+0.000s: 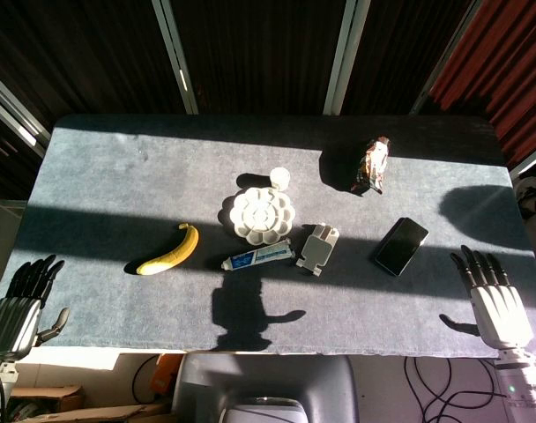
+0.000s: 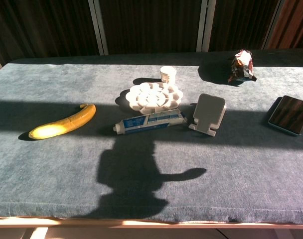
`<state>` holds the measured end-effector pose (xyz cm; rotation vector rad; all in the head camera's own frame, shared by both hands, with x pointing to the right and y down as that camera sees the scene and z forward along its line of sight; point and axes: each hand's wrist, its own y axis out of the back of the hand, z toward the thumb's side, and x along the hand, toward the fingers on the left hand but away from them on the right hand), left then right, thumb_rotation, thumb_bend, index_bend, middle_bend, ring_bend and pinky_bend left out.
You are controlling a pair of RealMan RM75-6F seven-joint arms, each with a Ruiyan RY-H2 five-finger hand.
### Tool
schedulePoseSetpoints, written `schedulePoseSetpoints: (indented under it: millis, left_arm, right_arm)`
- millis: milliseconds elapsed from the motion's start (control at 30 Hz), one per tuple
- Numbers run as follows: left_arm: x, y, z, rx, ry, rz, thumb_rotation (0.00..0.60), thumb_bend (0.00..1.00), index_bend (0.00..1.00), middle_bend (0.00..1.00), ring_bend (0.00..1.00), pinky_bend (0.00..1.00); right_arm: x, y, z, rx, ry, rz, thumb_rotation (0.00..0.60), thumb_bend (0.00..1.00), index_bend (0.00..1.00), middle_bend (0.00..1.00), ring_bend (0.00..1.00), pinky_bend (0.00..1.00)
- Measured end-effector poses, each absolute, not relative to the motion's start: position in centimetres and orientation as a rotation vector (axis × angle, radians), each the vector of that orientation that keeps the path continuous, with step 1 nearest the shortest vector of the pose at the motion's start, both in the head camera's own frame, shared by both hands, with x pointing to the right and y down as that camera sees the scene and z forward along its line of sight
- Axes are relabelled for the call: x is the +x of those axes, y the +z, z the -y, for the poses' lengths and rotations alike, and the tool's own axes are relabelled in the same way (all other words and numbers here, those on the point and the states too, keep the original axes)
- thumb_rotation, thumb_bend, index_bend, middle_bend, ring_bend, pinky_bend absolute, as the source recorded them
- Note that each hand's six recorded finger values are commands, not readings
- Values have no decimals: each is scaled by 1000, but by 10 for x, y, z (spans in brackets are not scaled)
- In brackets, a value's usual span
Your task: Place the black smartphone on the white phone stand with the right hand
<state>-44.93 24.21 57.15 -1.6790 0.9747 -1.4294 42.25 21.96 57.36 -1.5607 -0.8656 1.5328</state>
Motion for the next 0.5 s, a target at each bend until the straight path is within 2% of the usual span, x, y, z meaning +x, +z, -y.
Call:
schedulePoseSetpoints:
  millis: [267, 500]
  left_arm:
    - [-449, 572, -243, -1691, -1433, -965, 600, 378, 0, 0, 0, 0]
    - [-451, 573, -242, -1690, -1436, -971, 600, 376, 0, 0, 0, 0]
  right_arm:
    - [428, 578, -217, -1547, 1557, 838, 600, 234, 0, 0, 0, 0]
    - [447, 607, -188, -1522, 1635, 729, 600, 234, 14, 6, 0, 0]
